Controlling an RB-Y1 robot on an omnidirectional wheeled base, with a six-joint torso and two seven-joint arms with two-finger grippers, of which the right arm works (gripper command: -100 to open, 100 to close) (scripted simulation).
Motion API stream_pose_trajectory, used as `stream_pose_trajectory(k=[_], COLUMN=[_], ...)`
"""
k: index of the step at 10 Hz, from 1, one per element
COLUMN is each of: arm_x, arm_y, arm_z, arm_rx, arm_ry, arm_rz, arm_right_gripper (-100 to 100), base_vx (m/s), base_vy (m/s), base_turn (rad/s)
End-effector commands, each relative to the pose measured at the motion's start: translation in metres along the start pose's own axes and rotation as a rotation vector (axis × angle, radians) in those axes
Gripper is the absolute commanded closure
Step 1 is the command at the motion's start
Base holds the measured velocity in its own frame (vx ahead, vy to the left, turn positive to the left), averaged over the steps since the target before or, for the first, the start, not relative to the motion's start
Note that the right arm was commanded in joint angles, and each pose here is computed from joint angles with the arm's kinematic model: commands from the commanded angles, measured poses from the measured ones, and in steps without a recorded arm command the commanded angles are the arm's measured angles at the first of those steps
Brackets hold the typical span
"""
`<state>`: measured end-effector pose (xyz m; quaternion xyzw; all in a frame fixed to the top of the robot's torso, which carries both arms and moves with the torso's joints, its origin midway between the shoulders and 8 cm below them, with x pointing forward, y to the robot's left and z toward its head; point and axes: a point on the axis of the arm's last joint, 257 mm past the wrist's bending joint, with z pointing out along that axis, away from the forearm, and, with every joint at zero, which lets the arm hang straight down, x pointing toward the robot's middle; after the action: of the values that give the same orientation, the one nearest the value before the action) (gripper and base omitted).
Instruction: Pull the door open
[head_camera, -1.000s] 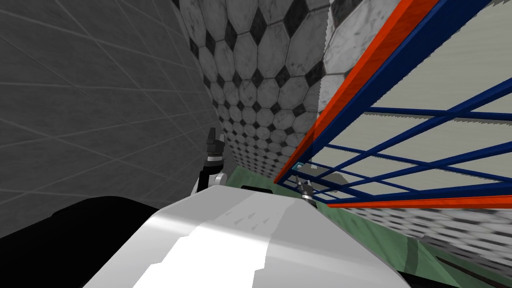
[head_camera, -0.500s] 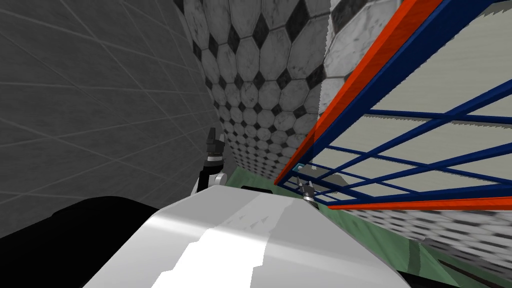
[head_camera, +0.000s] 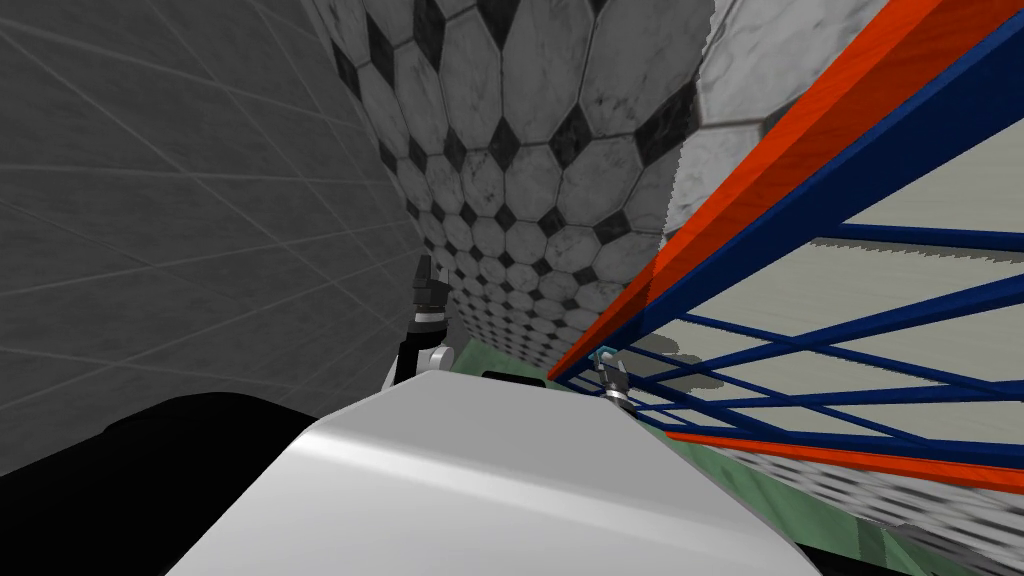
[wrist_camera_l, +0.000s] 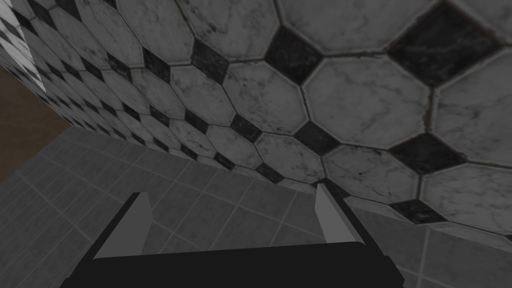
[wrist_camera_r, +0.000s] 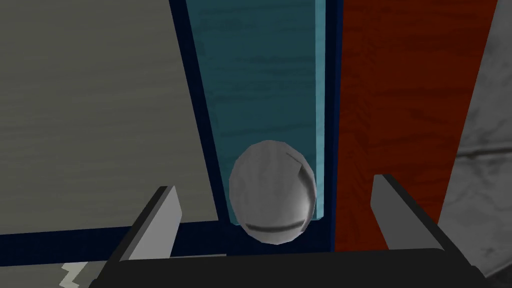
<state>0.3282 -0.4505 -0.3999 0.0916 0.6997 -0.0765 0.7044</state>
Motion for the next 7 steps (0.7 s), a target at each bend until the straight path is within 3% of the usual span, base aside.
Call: stream_pose_trajectory(k=[1, 2, 7], arm_x=[0.0000, 0.0000, 0.0000], arm_y=[0.0000, 0.0000, 0.0000], arm_z=[0.0000, 0.0000, 0.0000], arm_rx=[0.000, 0.000, 0.000], arm_ry=[0.000, 0.000, 0.000], arm_rz=[0.000, 0.000, 0.000], arm_right_gripper=[-100, 100, 100], base_vx=[0.095, -0.023, -0.016], base_vy=[-0.017, 0.009, 0.000], base_turn=[0.006, -0.011, 0.003])
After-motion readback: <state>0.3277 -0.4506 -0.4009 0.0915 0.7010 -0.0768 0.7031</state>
